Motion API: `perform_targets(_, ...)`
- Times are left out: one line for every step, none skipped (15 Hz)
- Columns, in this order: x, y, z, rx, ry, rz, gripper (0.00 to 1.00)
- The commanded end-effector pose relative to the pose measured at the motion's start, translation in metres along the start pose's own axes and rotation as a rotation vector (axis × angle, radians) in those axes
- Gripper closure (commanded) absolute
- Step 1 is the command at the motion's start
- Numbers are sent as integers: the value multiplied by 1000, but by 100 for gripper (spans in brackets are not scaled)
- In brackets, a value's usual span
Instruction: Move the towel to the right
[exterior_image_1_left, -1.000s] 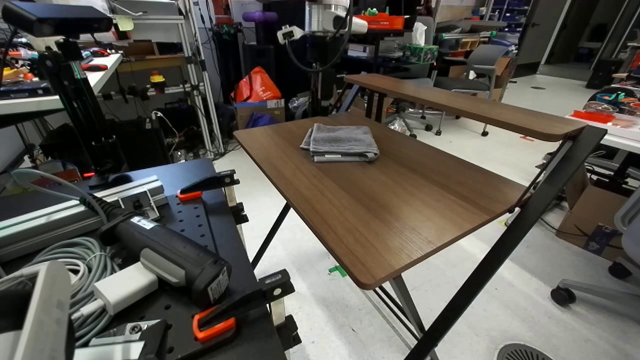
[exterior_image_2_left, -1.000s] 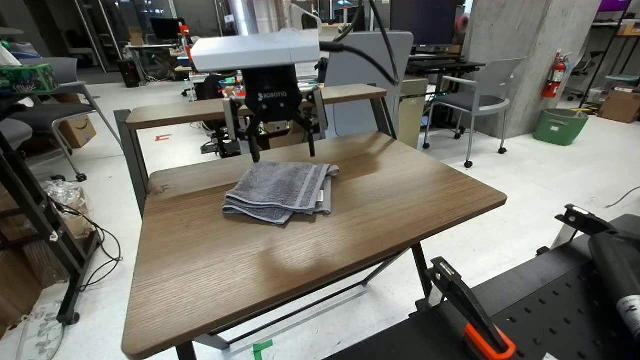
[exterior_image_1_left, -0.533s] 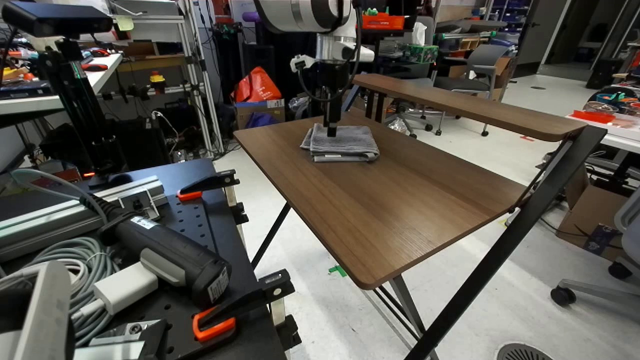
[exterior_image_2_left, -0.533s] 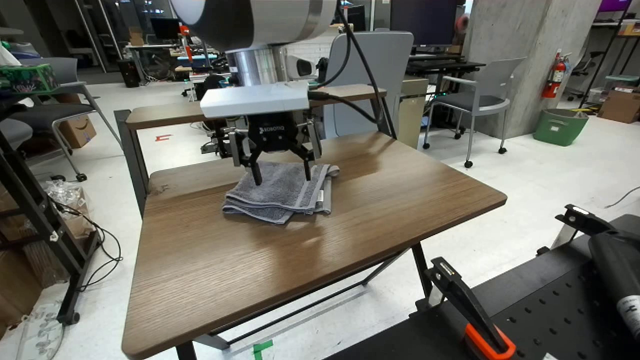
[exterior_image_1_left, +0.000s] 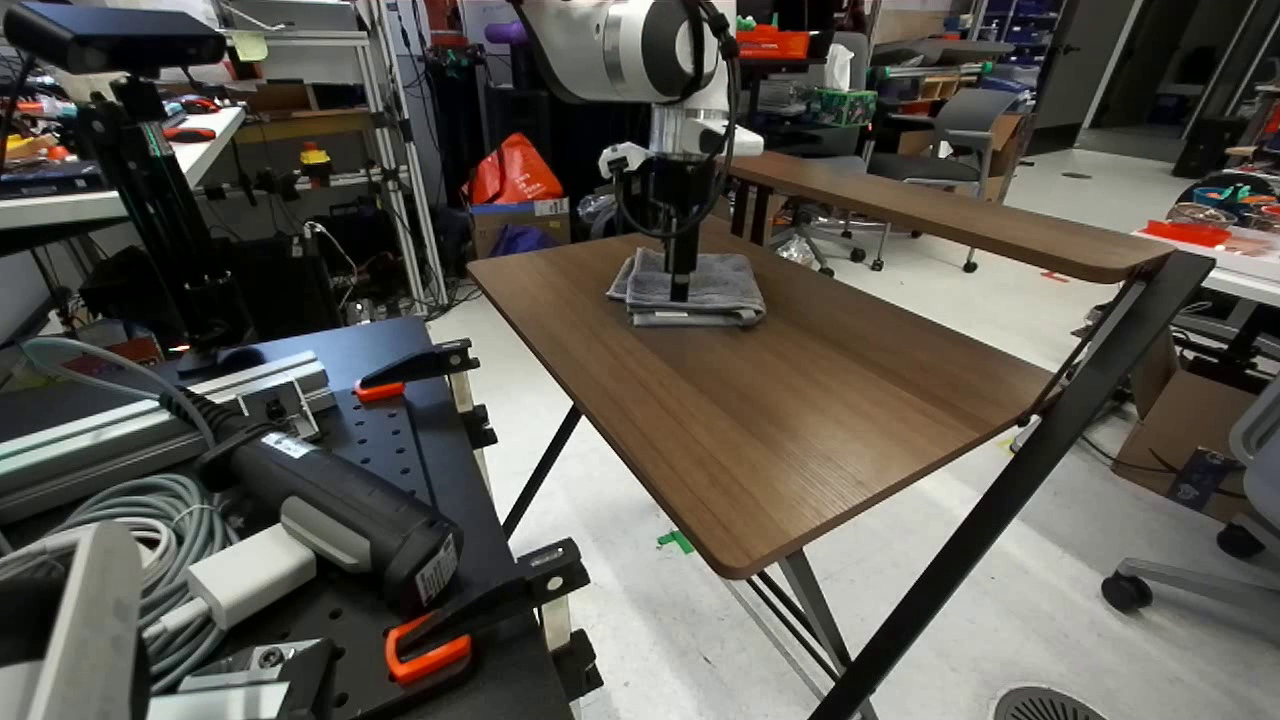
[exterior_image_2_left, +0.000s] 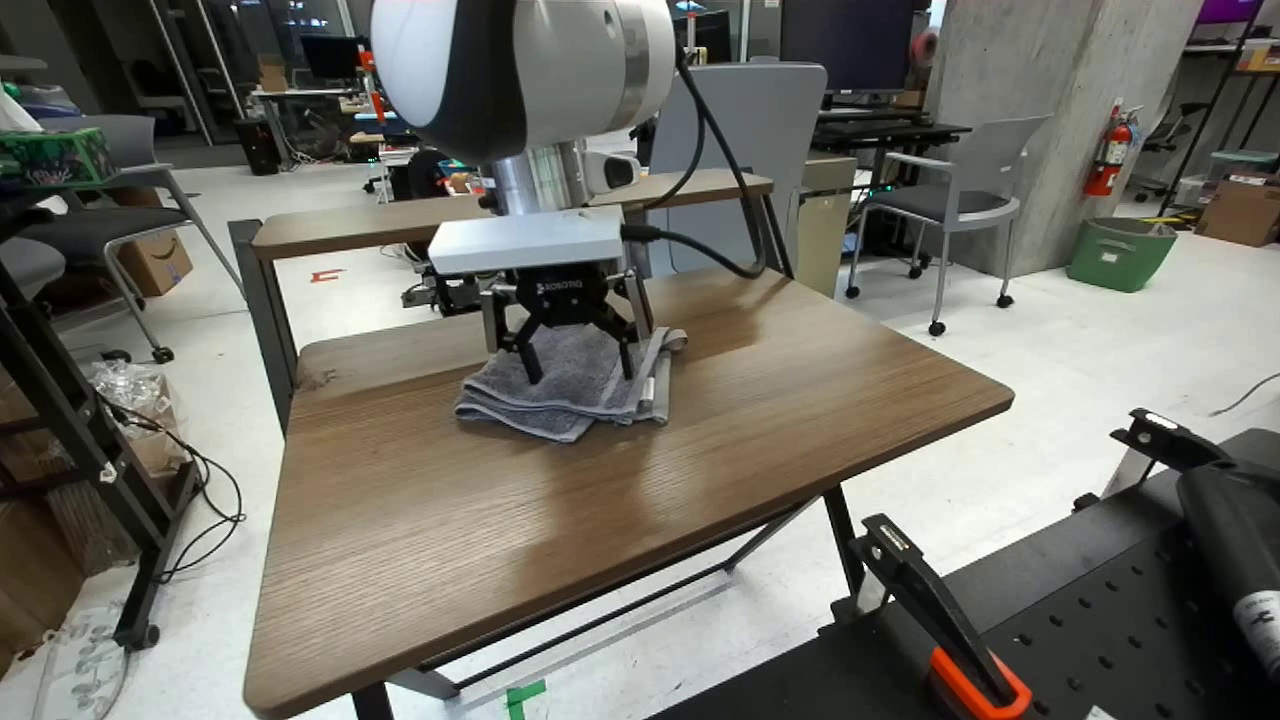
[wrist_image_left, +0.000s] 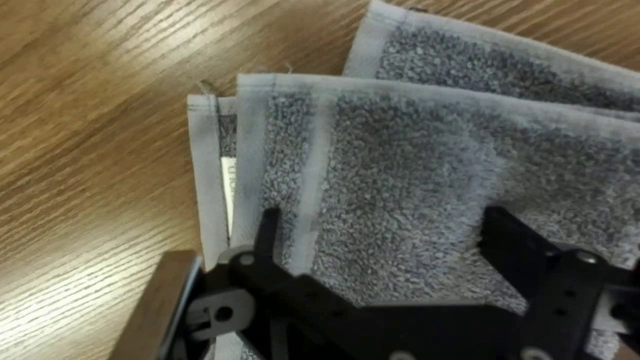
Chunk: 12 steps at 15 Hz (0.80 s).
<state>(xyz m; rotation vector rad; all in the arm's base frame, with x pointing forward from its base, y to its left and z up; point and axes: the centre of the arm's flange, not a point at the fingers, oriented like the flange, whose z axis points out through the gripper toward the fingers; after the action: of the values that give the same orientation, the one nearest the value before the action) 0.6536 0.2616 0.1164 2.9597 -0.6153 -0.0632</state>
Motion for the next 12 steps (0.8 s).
perform_targets(16, 12, 12, -13, -8, 51, 0)
perform_targets(19, 20, 14, -18, -9, 64, 0)
perform_targets(25, 29, 17, -14, -19, 86, 0)
perform_targets(30, 36, 19, -12, -31, 108, 0)
perform_targets(35, 47, 21, -10, -38, 134, 0)
perform_targets(42, 57, 22, -11, -40, 164, 0)
perform_targets(49, 71, 23, -12, -42, 195, 0)
perform_targets(55, 82, 24, -15, -44, 225, 0)
perform_targets(63, 97, 25, -14, -50, 260, 0)
perform_targets(70, 111, 26, -17, -55, 294, 0)
perform_targets(79, 127, 28, -13, -62, 333, 0)
perform_targets(86, 142, 29, -14, -67, 372, 0)
